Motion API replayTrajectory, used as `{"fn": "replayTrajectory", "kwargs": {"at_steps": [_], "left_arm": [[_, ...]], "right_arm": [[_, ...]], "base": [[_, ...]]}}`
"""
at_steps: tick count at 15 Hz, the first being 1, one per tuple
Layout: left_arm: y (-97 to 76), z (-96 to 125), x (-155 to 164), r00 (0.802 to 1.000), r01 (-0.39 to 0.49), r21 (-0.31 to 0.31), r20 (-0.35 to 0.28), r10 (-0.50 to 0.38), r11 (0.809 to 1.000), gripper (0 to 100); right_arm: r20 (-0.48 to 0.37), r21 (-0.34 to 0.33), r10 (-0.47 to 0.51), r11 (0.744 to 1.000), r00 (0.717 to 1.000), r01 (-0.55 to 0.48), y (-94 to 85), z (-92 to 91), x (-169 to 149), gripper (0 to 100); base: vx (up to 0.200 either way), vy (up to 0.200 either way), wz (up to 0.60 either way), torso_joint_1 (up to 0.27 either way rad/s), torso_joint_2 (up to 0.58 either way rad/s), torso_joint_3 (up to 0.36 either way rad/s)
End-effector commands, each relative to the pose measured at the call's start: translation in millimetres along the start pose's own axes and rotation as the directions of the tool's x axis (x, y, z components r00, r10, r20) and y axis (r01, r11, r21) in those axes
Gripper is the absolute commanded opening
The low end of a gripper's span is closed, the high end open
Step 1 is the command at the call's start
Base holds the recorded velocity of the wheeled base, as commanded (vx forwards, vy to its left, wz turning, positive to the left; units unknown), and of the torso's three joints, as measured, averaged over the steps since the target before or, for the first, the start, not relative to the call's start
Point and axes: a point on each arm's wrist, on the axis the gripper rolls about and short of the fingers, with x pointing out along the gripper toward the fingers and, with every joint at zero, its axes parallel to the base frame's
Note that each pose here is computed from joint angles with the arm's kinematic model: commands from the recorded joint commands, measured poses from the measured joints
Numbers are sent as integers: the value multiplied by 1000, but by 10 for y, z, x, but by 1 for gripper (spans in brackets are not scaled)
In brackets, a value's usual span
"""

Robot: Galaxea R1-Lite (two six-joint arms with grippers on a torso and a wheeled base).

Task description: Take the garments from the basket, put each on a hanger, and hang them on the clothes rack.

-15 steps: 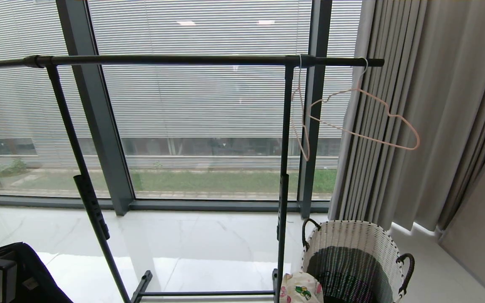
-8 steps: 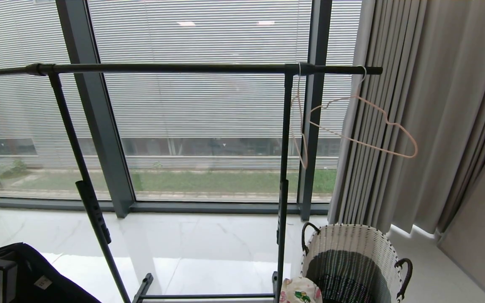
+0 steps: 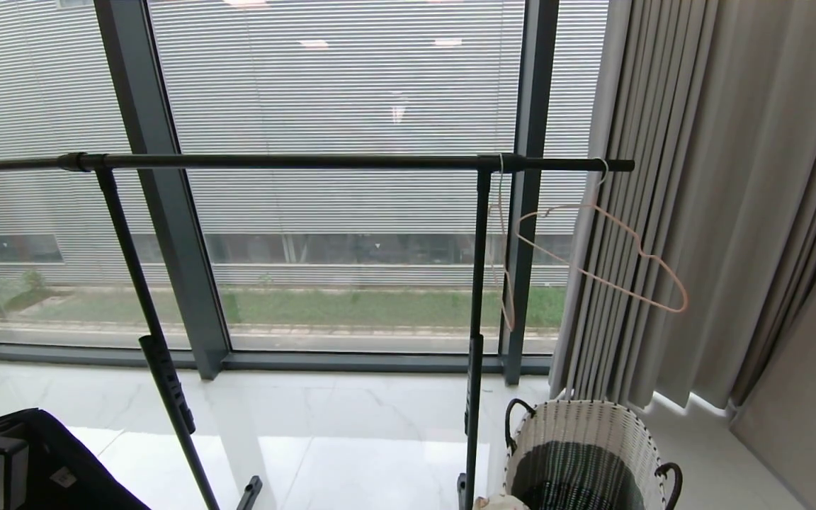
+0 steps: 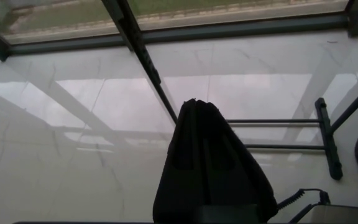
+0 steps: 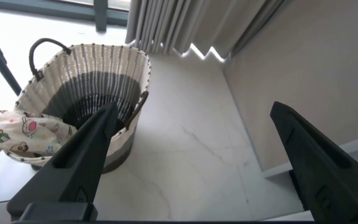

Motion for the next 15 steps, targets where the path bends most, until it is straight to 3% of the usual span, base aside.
{"fn": "replayTrajectory", "kwargs": {"at_steps": [1,9,12,15], "left_arm": [[1,0,4,1000,0,-1,-2,0,1000,0],[1,0,1,1000,-1,-2,0,1,1000,0],[2,4,0,1000,-1,-2,1,1,1000,0],[3,8,-5,1000,-2,4,4,2,1000,0]], "right_arm": [[-1,-1,0,1000,1000,0,1,0,3,100],[25,9,1,1000,1000,-1,2,25,9,100],[30,8,41,999,999,-41,12,29,11,100],[68,16,101,995,993,-103,30,83,35,100]], "base": [[0,0,0,217,-510,-276],[0,0,0,248,-534,-289],[0,0,0,243,-526,-277],[0,0,0,69,-141,-80]]}}
